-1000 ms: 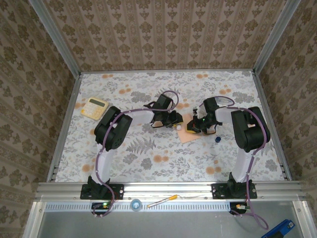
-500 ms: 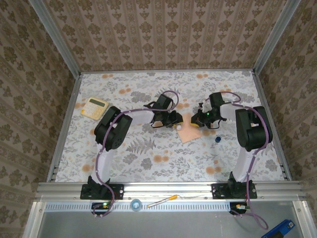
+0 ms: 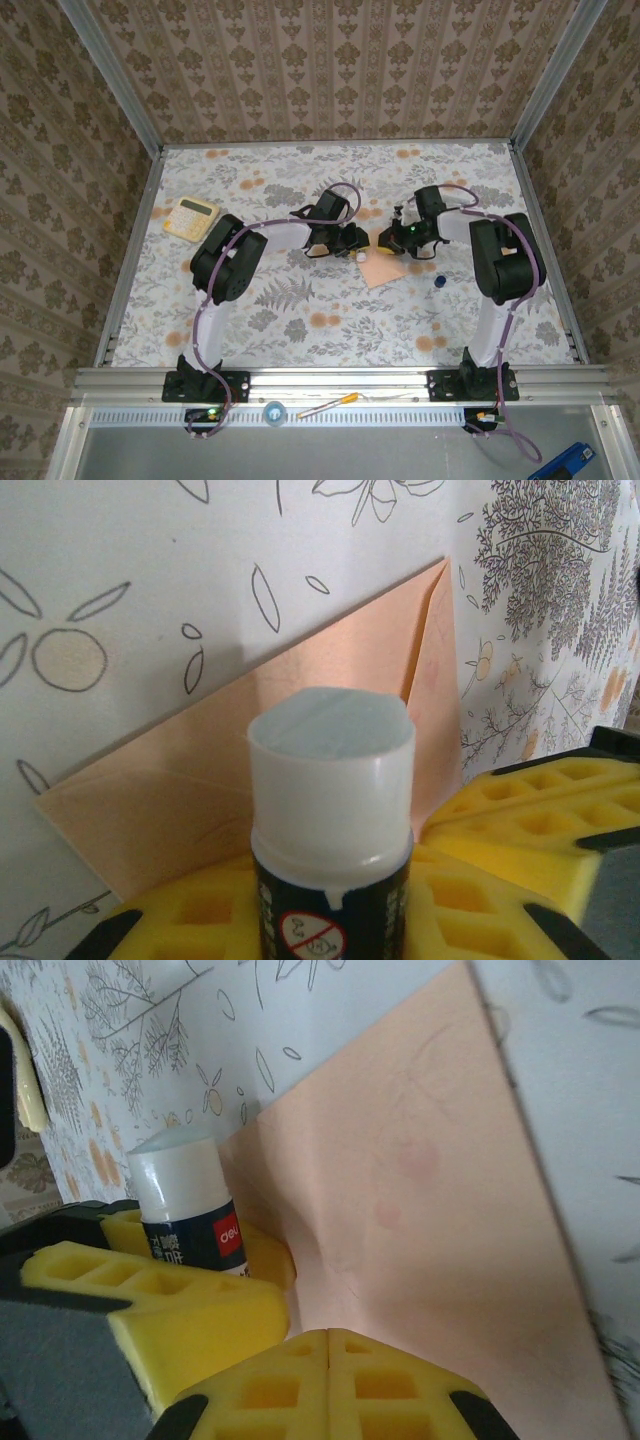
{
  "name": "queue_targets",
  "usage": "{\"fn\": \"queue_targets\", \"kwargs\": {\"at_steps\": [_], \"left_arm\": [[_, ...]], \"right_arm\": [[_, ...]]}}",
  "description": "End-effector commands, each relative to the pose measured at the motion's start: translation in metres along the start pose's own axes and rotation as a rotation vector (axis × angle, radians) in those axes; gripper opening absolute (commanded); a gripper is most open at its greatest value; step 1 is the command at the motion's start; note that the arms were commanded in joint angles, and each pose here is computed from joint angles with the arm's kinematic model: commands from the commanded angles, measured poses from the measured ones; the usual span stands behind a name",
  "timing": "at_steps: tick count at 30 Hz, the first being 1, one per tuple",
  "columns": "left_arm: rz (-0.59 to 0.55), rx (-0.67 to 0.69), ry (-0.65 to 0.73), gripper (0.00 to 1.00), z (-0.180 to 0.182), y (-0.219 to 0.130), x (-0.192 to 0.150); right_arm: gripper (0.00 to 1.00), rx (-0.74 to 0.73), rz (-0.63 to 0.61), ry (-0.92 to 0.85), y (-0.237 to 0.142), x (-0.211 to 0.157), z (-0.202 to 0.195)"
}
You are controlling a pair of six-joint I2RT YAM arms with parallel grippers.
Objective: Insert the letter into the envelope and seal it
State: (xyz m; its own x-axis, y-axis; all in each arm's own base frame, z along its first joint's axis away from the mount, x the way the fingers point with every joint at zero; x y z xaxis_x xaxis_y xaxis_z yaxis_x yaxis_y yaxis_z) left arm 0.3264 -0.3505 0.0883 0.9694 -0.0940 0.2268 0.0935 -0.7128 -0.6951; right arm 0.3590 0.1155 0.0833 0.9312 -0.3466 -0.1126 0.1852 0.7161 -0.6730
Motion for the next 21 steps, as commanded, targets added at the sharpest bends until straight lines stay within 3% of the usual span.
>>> {"fn": "queue_targets", "kwargs": {"at_steps": [1,12,21], "left_arm": [[0.027,0.061,-0.018,0.02,0.014,-0.002,-0.006],[0.027,0.064,-0.018,0.02,0.016,-0.003,-0.007],[0.026,0.067,-0.020,0.02,0.017,-0.003,-0.007]], "right_arm": [[0.00,0.017,0.037,0.032,0.014,-0.003,-0.007],[0.00,-0.053,0.069,0.098,0.031,-0.014,-0.040],[0.00,-0.028,0.034,0.064,0.012,-0.017,-0.021]]}}
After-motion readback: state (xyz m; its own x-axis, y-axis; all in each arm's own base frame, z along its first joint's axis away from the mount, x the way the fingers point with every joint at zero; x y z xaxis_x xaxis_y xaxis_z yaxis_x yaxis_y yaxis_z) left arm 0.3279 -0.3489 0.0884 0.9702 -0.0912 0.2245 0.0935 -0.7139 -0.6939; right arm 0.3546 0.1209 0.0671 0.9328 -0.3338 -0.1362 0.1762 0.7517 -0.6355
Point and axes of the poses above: each hand's point on the last joint's axis, 136 mm out from that joint toward the fingers, its own y axis out along the fingers, its own z axis along the line the jaws close on, x = y × z, the point moved 8 cm from there along -y, back along the fingers, and after that the axes turned 12 degrees about y, right-handed, at the moved point
